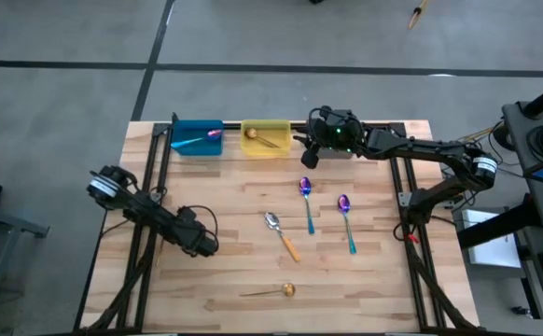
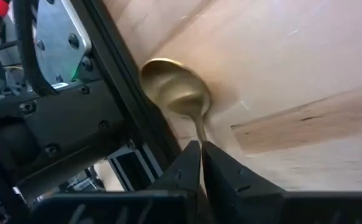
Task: Sort silverware by color (type)
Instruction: Put the gold spoon into the yellow bin
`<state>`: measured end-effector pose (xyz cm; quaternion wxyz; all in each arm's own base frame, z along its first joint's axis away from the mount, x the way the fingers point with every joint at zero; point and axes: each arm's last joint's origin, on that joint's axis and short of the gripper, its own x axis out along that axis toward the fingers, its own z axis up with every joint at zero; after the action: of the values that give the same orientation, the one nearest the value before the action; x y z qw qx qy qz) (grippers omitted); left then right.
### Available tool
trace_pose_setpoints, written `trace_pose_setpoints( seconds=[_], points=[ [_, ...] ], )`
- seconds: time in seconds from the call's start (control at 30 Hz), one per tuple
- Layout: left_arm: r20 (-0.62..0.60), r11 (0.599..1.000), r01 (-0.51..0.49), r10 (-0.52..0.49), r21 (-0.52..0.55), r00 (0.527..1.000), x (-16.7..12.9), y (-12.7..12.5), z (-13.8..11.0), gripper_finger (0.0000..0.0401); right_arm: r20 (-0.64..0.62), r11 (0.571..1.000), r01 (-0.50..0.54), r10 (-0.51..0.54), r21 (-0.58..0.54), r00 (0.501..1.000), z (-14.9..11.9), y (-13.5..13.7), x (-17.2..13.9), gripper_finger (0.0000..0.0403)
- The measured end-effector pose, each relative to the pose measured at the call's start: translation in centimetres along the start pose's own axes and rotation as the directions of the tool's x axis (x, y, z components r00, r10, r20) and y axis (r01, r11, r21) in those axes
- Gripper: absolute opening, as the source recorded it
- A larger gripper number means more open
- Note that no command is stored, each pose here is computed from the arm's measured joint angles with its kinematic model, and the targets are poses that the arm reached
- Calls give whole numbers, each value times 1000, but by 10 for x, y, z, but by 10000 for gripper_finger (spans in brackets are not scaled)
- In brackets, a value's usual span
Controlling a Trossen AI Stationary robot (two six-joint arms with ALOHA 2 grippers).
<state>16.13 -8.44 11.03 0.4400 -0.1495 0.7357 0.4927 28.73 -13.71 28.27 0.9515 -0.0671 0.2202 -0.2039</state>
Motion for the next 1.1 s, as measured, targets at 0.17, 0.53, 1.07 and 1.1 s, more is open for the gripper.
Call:
trace_pose_setpoints(
  seconds=[0.17,0.53,1.07,1.1],
  points=[
    [2,999,48,-48,7,999,2,-6,1,2,0,1000,0,0,0,1000,0,0,0,86],
    [-1,999,29,-29,27,1000,-14,-5,0,0,0,1000,0,0,0,1000,0,0,0,86],
    [-17,988,-141,143,61,990,14,-10,2,0,8,1000,2,-2,-1,1000,1,0,0,86],
    [-17,988,-144,145,60,989,14,-10,3,0,8,1000,3,-3,-2,1000,1,0,0,86]
  ],
)
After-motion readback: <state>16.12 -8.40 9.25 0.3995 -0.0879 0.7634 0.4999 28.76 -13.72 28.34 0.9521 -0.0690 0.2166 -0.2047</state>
